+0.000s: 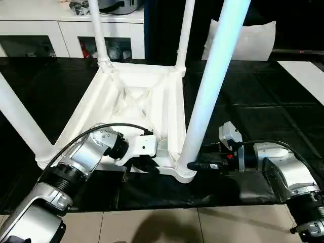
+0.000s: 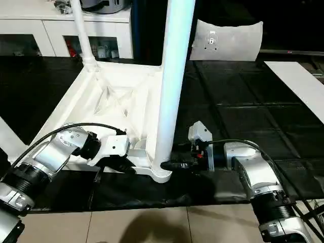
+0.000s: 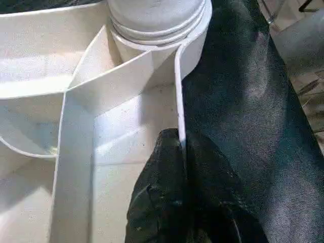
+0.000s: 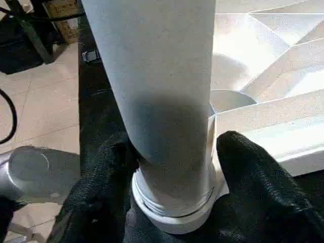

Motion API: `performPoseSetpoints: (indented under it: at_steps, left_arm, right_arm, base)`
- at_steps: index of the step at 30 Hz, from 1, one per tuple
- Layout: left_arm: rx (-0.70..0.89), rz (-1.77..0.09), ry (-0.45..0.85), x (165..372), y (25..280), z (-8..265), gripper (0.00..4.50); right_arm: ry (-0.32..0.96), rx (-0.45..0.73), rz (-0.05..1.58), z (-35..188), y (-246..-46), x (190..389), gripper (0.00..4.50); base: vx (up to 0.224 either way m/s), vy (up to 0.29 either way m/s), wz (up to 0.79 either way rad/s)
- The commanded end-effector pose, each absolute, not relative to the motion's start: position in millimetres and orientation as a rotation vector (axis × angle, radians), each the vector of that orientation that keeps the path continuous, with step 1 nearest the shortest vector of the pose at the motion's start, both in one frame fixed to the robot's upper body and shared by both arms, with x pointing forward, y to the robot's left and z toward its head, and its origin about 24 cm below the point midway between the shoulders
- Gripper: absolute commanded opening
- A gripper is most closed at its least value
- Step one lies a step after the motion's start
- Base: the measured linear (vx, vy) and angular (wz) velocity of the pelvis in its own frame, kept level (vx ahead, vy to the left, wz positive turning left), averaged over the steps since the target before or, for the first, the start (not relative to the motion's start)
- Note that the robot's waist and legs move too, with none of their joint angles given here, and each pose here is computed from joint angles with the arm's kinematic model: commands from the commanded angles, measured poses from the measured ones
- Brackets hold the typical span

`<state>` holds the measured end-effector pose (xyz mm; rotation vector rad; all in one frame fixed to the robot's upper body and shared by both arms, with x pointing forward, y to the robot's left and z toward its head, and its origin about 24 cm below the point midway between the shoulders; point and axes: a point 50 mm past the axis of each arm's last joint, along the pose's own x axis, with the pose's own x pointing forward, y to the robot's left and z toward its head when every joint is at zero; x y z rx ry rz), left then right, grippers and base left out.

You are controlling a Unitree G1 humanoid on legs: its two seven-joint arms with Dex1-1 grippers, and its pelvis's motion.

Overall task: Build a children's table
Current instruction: Rotate leg to tighten

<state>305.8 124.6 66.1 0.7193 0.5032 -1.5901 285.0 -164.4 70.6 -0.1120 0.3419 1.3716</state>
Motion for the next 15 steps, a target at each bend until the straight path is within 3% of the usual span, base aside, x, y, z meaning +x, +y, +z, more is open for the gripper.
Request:
performPoseSetpoints:
  at_steps: [1, 6, 15]
  left_arm:
    - [0.776, -1.703, 0.511, 295.9, 114.1, 63.2, 0.00]
    - [0.778, -1.701, 0.509, 296.6, 114.6, 64.0, 0.00]
    - [0.771, -1.685, 0.516, 298.1, 116.2, 64.3, 0.00]
  right_arm:
    - [0.345, -0.124, 1.382, 75.0, -165.4, 287.9, 2.38]
    - [0.343, -0.118, 1.402, 75.7, -163.6, 288.5, 1.98]
    - [0.356, -0.093, 1.432, 74.0, -159.9, 285.6, 1.89]
  base:
    - [0.000, 0.000, 0.00]
    - [0.000, 0.000, 0.00]
    - [0.000, 0.000, 0.00]
